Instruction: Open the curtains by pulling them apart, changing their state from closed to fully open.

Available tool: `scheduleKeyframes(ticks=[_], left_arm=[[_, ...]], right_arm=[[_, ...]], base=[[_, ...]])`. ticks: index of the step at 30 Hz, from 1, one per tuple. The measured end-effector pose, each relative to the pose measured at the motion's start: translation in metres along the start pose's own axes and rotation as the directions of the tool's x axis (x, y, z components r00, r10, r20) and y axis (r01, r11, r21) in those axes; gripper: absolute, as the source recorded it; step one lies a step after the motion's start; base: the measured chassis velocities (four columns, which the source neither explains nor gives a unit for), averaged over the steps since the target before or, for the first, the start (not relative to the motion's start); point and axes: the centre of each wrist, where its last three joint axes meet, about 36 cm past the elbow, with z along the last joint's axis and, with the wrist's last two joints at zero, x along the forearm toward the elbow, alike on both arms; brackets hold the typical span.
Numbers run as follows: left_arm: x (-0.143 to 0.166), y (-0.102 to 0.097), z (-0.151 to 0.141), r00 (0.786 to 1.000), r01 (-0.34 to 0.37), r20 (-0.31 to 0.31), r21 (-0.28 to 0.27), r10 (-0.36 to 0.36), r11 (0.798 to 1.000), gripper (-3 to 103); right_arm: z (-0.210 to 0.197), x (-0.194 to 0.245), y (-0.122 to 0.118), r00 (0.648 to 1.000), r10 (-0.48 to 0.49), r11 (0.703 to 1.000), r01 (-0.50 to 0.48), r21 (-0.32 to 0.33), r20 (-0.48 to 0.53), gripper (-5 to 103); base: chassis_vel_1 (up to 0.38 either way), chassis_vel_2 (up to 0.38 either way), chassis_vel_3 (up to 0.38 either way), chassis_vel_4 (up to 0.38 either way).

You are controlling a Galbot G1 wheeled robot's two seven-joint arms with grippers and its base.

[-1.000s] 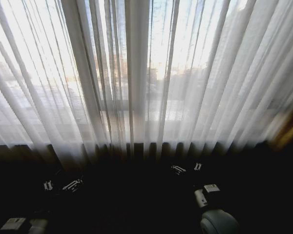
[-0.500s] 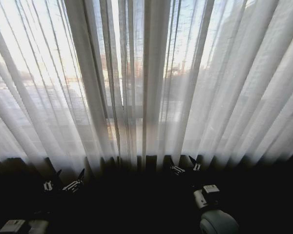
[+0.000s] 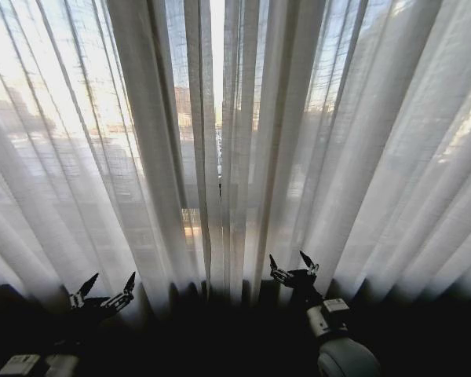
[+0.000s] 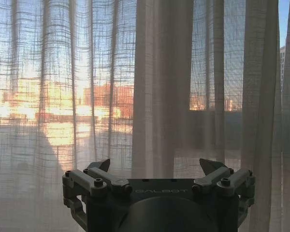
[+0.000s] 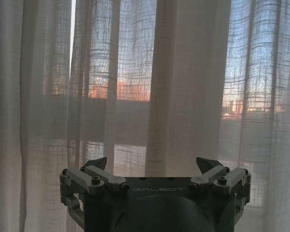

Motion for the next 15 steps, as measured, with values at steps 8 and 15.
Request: scheduleKeyframes(ticks=[8, 15], left_arm=[[0.003, 0.002, -0.002, 1.000, 0.011, -0.001, -0.011, -0.011, 1.000, 100], [0.011, 0.004, -0.003, 0.999, 0.038, 0.000, -0.021, -0.038, 0.999, 100]], right_arm=[[0.011, -0.036, 0.019, 0.995, -0.089, 0.994, 0.087, -0.069, -0.039, 100], [0.026, -0.071, 0.030, 0.990, -0.127, 0.989, 0.122, -0.086, -0.058, 100]], base=[[-0.082, 0.069, 0.063, -0.066], [0.023, -0.056, -0.024, 0.051]])
